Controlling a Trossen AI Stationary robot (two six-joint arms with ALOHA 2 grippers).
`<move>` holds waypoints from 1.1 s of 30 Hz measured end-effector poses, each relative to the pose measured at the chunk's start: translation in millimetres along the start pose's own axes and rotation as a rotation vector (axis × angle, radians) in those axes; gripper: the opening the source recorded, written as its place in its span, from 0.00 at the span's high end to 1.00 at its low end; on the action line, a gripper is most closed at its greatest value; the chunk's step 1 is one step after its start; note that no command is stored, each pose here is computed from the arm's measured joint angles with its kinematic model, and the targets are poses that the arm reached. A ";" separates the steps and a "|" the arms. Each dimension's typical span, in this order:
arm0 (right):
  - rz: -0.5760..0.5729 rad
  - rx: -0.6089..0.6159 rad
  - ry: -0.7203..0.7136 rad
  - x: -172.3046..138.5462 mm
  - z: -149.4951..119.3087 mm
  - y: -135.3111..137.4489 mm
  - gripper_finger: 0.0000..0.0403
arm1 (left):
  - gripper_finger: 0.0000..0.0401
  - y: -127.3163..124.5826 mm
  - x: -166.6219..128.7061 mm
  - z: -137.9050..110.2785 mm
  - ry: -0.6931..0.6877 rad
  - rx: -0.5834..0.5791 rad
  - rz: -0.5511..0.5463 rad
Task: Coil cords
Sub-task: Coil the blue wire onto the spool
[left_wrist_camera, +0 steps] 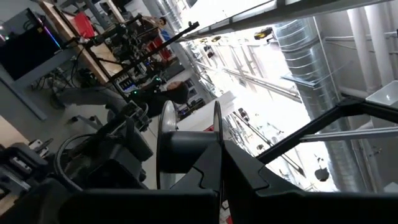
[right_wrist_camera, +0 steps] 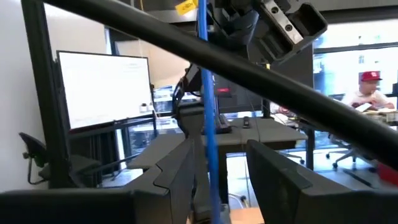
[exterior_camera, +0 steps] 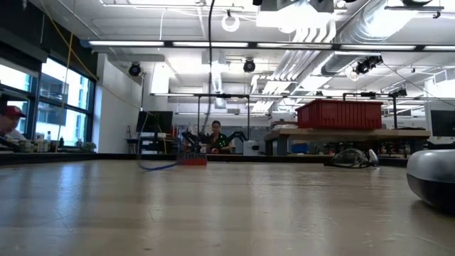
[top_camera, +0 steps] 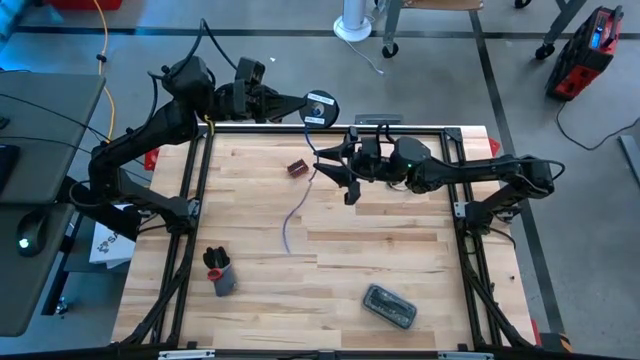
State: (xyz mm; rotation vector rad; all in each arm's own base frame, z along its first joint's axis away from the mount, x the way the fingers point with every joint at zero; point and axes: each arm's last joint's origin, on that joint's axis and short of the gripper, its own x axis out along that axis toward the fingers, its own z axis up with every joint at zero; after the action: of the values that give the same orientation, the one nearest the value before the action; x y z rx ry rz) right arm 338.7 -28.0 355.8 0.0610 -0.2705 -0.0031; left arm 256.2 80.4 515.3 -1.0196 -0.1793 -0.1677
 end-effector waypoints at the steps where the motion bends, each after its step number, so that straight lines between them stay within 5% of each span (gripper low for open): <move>1: -0.001 -0.005 0.002 0.0 -0.2 0.0 0.65 | 1.00 0.0 0.0 0.0 0.000 0.000 0.000; 27: 0.016 0.010 0.029 0.4 -3.3 7.3 0.73 | 1.00 -0.9 -1.5 1.0 -0.011 0.020 0.001; 33: 0.033 -0.004 0.034 0.5 -4.0 10.5 0.83 | 1.00 -0.8 -1.5 1.0 -0.011 0.020 0.002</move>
State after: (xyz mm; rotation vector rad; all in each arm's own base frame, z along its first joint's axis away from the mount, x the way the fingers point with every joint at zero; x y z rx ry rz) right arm 340.2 -17.3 352.8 0.0522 -0.2372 0.0299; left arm 254.5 80.9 516.2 -1.0013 -0.1896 -0.1580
